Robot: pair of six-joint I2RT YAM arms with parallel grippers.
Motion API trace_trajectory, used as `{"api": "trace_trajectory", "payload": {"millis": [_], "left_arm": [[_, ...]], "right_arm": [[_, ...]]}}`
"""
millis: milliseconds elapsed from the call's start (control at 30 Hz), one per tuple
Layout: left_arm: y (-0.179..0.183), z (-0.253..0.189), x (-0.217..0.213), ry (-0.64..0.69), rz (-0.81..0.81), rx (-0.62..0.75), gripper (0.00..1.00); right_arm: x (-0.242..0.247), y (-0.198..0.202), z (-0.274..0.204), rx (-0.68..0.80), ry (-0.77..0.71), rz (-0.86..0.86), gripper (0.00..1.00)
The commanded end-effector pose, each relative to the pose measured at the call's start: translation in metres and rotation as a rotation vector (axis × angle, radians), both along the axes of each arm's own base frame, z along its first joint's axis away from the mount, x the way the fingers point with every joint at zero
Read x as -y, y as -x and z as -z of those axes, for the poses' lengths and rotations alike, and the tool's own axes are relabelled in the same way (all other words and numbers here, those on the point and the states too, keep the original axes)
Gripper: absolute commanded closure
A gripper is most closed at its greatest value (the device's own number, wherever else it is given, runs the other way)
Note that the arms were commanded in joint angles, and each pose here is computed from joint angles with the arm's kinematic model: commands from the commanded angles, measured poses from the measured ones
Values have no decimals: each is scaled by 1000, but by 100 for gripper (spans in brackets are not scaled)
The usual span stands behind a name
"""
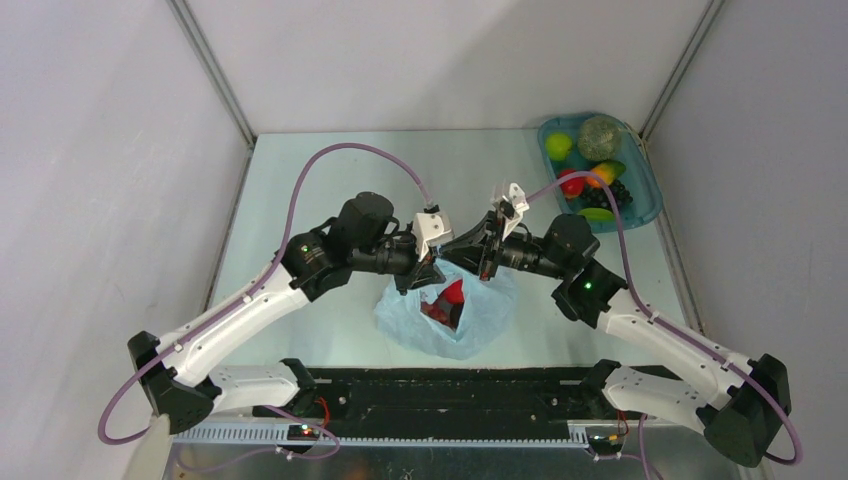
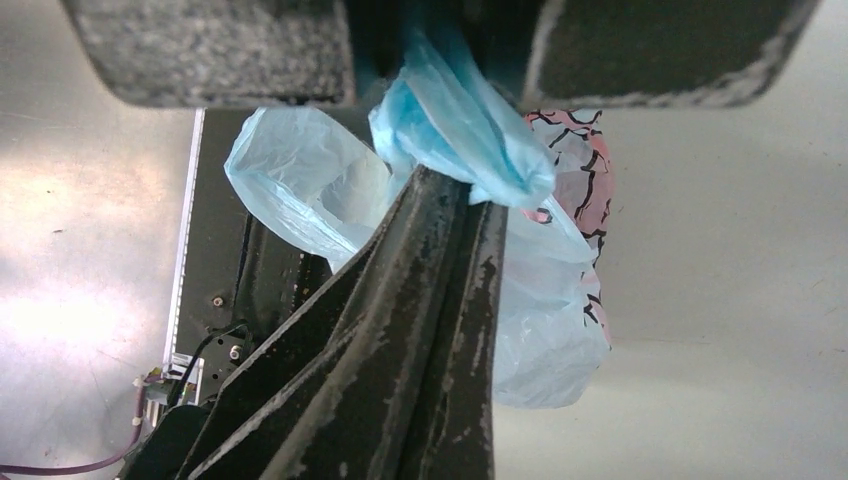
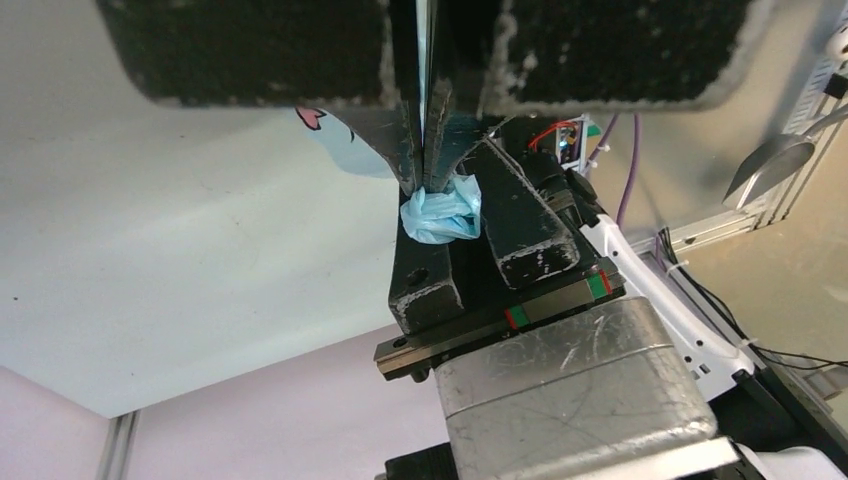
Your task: Place the fake fruits into the plastic bag and tie a complex knot
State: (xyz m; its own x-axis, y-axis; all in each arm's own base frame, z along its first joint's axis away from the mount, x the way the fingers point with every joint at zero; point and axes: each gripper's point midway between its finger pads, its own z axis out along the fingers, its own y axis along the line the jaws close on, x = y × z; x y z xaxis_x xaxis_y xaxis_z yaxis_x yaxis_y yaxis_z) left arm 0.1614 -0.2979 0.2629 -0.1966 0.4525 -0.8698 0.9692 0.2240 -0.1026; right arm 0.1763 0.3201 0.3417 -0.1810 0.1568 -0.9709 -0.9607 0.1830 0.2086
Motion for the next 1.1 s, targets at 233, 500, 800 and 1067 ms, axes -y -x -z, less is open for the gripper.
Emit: {"api": "trace_trajectory", "payload": {"millis": [233,500,800,1067], "left_arm": [[-4,-16,-10,41,-44,92,80],[-6,-20,-11,77,-63,94,84],[-19,-51,-16,155,-170,146,30],[-14,-107,-41,243,-298,233,10]], "right_arm": [[28,-19,-10,32,-31,187,100],[42,-19,-9,37,-23,242,100],[41,-17,-6,33,-15,267,100],[40,-23,-5,25,-14,311,100]]}}
